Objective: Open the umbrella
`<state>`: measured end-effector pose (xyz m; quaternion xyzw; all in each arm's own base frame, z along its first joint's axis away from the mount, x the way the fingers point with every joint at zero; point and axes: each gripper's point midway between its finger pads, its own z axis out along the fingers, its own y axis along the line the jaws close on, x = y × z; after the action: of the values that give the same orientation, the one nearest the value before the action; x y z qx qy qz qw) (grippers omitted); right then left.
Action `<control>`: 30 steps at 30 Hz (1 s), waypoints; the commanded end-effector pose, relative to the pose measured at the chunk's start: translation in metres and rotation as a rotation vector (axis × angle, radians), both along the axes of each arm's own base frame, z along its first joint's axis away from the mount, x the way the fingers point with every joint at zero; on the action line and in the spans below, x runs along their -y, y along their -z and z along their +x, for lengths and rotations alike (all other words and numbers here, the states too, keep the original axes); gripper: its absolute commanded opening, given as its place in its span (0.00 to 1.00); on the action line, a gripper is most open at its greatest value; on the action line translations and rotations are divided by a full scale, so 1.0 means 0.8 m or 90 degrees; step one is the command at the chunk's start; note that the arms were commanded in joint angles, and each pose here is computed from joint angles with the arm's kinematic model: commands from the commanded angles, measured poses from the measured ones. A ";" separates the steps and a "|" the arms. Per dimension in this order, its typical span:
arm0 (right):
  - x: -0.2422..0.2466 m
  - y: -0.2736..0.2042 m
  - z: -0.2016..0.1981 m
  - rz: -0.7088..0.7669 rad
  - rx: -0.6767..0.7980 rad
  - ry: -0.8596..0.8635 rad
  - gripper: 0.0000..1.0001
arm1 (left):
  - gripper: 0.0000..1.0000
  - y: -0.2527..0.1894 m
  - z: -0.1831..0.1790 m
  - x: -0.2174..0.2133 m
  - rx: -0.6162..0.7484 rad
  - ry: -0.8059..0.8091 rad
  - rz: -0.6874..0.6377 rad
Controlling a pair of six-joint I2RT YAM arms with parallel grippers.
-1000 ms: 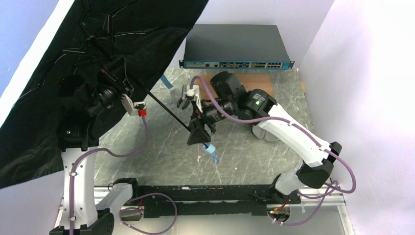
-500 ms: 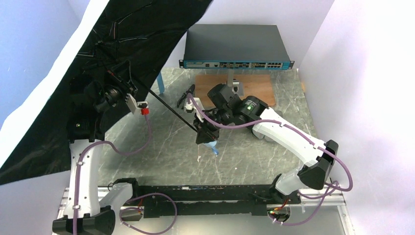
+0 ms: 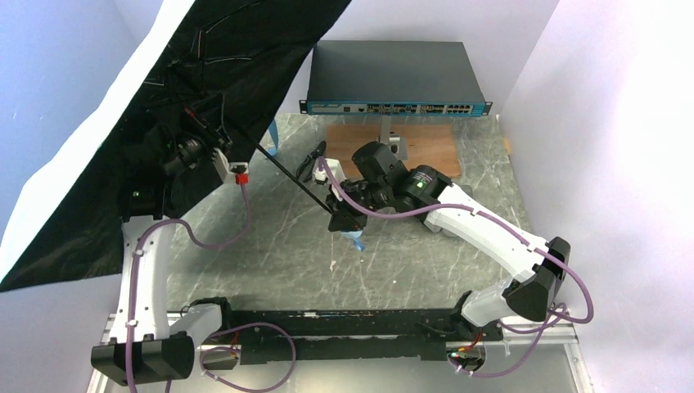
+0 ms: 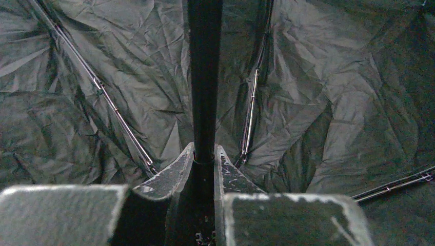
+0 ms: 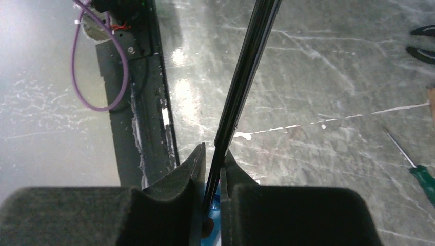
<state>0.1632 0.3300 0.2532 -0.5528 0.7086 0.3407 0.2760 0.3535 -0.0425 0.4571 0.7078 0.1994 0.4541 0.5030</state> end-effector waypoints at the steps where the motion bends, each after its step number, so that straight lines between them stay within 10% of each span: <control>1: 0.073 0.032 -0.078 -0.118 -0.077 -0.099 0.00 | 0.10 -0.139 0.004 -0.126 0.276 -0.312 0.156; 30: 0.100 0.057 -0.086 -0.169 -0.075 -0.104 0.00 | 0.23 -0.197 0.003 -0.274 0.335 -0.527 0.166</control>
<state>0.2076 0.3479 0.2770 -0.5390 0.6778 0.3065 0.3951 0.3987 0.0024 0.4888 0.6900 0.1901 0.4856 0.5020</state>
